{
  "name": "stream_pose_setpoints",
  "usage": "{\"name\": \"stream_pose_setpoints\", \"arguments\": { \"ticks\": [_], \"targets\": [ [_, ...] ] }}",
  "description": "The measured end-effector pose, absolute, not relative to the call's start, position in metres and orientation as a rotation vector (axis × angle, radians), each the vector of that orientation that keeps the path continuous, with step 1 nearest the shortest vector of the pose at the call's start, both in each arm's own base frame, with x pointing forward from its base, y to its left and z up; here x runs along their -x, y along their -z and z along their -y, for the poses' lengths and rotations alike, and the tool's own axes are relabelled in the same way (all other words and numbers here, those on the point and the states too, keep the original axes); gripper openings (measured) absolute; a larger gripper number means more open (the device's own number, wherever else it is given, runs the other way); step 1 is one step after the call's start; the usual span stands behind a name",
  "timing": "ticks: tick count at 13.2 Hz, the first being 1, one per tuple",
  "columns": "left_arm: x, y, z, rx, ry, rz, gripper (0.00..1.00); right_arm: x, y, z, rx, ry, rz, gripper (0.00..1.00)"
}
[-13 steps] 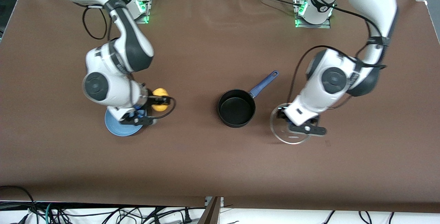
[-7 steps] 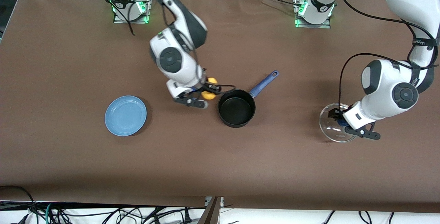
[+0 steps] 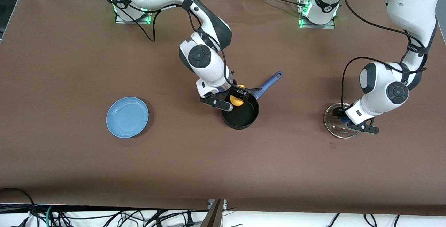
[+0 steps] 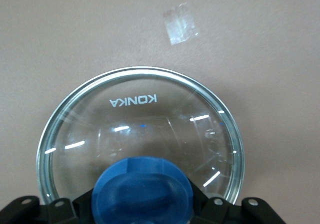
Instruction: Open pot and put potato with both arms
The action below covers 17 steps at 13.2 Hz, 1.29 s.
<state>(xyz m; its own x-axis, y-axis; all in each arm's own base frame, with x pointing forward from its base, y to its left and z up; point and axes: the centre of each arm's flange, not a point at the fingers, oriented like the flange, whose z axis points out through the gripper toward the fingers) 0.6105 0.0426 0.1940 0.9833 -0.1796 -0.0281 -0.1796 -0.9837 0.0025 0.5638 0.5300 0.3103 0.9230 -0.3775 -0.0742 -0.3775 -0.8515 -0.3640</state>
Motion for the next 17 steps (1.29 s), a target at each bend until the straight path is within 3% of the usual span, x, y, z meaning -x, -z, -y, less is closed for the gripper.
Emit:
{"name": "stream_pose_setpoints", "arguments": {
  "ticks": [4, 5, 9, 13, 17],
  "targets": [
    [-0.612, -0.195, -0.048, 3.165, -0.037, -0.214, 0.94, -0.568, -0.276, -0.532, 2.678, 0.033, -0.569, 0.67],
    [-0.613, -0.201, -0.049, 3.165, -0.043, -0.213, 1.00, -0.567, -0.272, -0.533, 2.680, 0.030, -0.568, 0.68],
    [-0.624, -0.282, -0.053, 3.182, -0.089, -0.163, 1.00, -0.570, -0.283, -0.535, 2.666, 0.048, -0.564, 1.00],
    [-0.614, -0.384, -0.062, 3.191, -0.088, -0.114, 1.00, -0.590, -0.320, -0.507, 2.736, 0.057, -0.563, 1.00],
    [-0.591, -0.490, -0.066, 3.185, -0.195, -0.097, 1.00, -0.636, -0.390, -0.414, 2.832, 0.117, -0.611, 1.00]
  ]
}}
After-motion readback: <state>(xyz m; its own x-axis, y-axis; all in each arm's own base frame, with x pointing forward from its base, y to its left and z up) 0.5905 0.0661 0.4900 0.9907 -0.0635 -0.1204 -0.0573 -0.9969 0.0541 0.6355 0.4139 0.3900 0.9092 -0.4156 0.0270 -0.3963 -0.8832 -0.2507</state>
